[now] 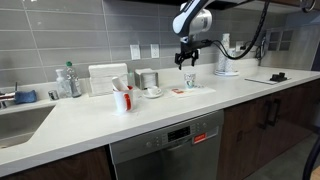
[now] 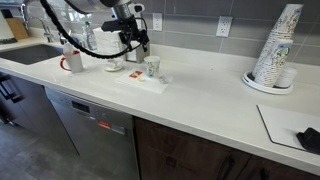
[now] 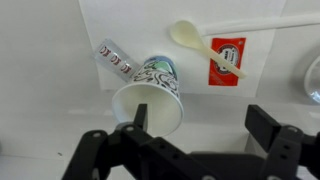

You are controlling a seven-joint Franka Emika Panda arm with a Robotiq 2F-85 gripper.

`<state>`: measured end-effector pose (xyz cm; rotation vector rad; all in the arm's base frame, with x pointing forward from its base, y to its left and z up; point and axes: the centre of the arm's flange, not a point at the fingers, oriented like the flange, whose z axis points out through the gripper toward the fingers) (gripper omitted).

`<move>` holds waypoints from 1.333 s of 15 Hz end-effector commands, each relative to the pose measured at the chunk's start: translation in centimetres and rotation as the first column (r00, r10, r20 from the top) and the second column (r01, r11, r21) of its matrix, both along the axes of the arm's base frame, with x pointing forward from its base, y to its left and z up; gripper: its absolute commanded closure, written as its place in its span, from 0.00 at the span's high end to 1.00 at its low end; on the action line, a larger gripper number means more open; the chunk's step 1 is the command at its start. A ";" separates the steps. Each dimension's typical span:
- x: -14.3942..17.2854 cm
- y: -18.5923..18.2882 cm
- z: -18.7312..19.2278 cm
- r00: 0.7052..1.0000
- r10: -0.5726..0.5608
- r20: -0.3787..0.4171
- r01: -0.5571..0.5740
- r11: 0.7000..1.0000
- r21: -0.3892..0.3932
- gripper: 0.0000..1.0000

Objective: Turn the cup over

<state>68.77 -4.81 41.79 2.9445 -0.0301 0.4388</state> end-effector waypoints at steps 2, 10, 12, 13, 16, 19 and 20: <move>2.8 0.0 -3.2 0.999 -0.025 0.028 0.027 0.998 -0.062 1.00; 4.2 -0.2 -5.5 0.998 -0.042 0.041 0.045 0.997 -0.058 0.42; 4.4 -0.3 -5.5 0.998 -0.046 0.051 0.050 0.997 -0.061 0.27; 4.4 -0.4 -5.5 0.997 -0.049 0.054 0.052 0.996 -0.066 0.20; 4.4 -0.8 -5.3 0.997 -0.056 0.057 0.060 0.995 -0.077 0.00; 4.4 -1.3 -4.7 0.996 -0.065 0.064 0.070 0.995 -0.077 0.00; 4.3 -1.5 -4.4 0.995 -0.067 0.070 0.072 0.994 -0.079 0.01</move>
